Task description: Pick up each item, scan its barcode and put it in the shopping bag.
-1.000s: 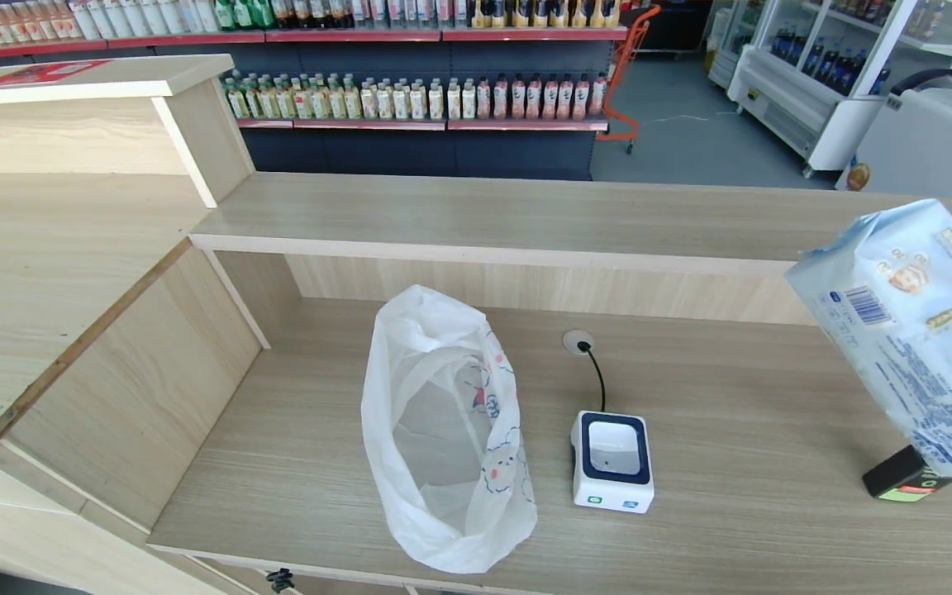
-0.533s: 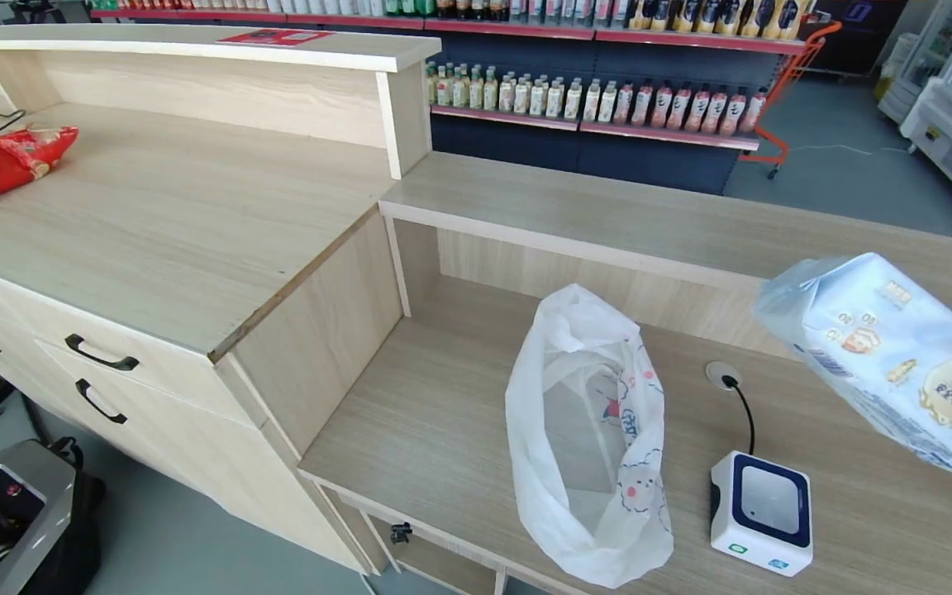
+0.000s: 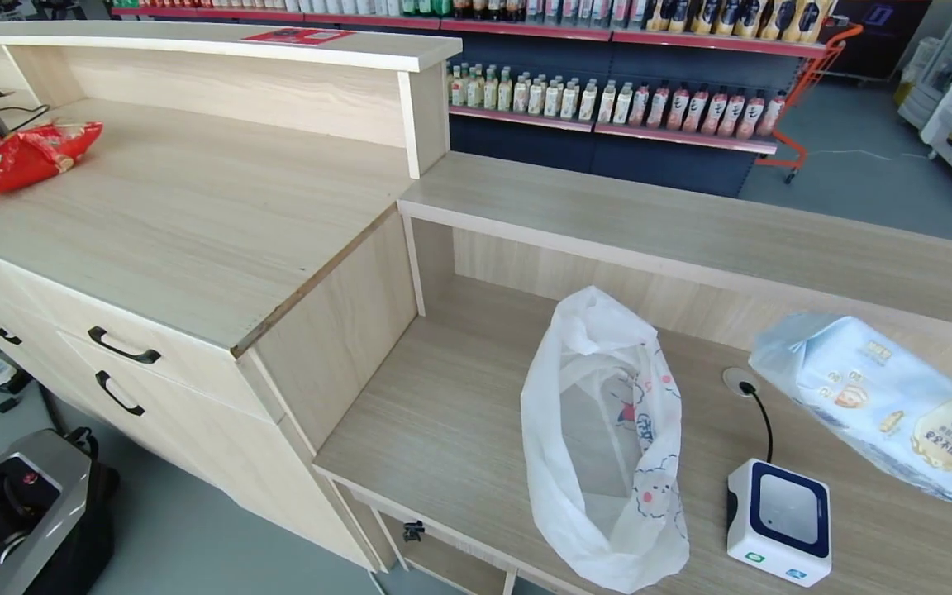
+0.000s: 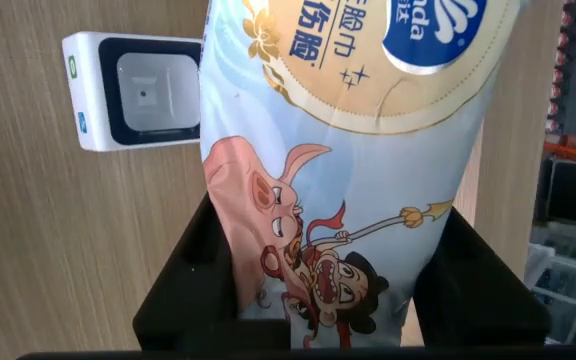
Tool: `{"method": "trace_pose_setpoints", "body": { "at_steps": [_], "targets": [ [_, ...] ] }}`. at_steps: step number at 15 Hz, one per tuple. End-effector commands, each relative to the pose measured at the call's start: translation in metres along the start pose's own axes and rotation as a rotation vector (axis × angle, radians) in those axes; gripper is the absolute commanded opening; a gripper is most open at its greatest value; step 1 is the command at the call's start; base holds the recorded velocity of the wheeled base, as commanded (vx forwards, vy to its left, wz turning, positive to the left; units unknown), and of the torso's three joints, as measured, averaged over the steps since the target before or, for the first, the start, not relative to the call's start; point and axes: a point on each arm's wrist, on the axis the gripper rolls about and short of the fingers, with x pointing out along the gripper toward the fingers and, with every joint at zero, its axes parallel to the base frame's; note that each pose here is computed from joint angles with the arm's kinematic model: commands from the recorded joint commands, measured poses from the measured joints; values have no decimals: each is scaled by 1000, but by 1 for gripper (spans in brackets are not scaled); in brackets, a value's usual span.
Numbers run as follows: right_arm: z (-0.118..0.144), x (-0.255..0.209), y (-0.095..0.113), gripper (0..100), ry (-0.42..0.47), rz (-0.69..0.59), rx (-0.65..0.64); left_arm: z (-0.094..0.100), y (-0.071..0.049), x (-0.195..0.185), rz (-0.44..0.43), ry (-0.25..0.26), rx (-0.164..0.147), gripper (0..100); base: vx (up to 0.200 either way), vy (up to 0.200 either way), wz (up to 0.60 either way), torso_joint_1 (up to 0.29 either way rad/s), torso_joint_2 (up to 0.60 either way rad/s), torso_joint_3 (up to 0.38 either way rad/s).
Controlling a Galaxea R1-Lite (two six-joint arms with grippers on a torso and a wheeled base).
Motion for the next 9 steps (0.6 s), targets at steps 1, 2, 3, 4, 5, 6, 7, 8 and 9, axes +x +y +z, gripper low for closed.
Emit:
{"method": "trace_pose_setpoints", "body": {
  "at_steps": [1, 2, 3, 4, 5, 6, 7, 8, 9],
  "targets": [
    [-19, 25, 1, 0, -6, 68, 44, 0, 0, 0, 2, -1, -1, 100, 0, 0, 0, 0, 0, 0],
    [-25, 33, -4, 0, -8, 43, 19, 0, 0, 0, 2, -1, -1, 100, 0, 0, 0, 0, 0, 0],
    [-26, 35, -7, 0, -4, 24, 3, 0, 0, 0, 2, -1, -1, 100, 0, 0, 0, 0, 0, 0],
    [-30, 40, -4, 0, -4, 7, -15, 0, 0, 0, 2, 1, -1, 100, 0, 0, 0, 0, 0, 0],
    [-34, 45, 0, 0, -3, -12, -41, 0, 0, 0, 1, -1, -1, 100, 0, 0, 0, 0, 0, 0],
    [-37, 50, 8, 0, -3, -33, -62, 0, 0, 0, 2, -1, -1, 100, 0, 0, 0, 0, 0, 0],
    [-39, 53, 14, 0, -4, -47, -73, 0, 0, 0, 1, -1, -1, 100, 0, 0, 0, 0, 0, 0],
    [-41, 57, 23, 0, -5, -63, -85, 0, 0, 0, 2, -1, -1, 100, 0, 0, 0, 0, 0, 0],
    [-41, 57, 25, 0, -8, -73, -96, 0, 0, 0, 2, -1, -1, 100, 0, 0, 0, 0, 0, 0]
  ]
}}
